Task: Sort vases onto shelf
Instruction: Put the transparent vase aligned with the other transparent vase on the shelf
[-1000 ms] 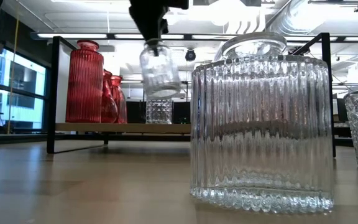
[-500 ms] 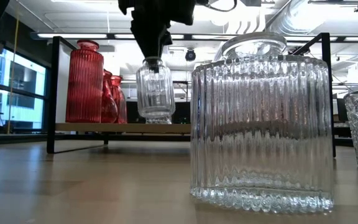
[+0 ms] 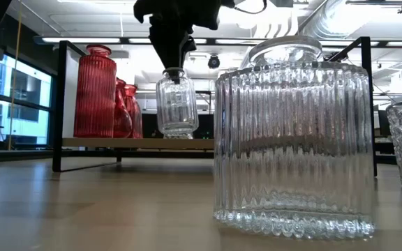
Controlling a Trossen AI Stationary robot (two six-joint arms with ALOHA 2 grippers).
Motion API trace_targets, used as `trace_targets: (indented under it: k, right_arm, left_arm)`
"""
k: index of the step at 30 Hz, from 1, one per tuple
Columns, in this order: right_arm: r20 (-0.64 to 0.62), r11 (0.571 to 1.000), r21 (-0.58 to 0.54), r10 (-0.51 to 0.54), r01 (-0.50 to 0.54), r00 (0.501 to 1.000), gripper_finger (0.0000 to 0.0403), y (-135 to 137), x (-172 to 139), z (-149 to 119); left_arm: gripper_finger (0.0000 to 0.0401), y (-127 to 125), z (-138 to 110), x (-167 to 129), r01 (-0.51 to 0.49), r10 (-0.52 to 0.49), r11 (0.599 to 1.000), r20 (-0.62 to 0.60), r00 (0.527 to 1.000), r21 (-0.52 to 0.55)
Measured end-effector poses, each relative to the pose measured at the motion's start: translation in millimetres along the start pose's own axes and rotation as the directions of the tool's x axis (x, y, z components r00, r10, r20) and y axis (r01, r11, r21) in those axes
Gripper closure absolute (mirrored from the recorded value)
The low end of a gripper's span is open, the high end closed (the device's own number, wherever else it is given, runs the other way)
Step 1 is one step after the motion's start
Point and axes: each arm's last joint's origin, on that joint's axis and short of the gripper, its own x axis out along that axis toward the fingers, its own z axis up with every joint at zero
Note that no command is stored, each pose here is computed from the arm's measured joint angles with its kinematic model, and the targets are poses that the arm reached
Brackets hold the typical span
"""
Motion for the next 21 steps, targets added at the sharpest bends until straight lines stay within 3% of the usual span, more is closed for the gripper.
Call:
trace_targets:
  k: [13, 21]
  right_arm:
    - [0.011, 1.0, 0.008, 0.012, -0.012, 1.0, 0.0402, 1.2, 0.0, 1.2]
    - [0.016, 1.0, 0.014, 0.024, -0.024, 1.0, 0.0402, 2.2, 0.0, 2.0]
  left_arm:
    - [0.037, -1.6, 0.9, 8.3, 0.007, -0.007, 1.0, -0.026, 1.0, 0.012]
    - [0.0345, -1.0, 1.9, 10.2, 0.003, -0.003, 1.0, -0.026, 1.0, 0.003]
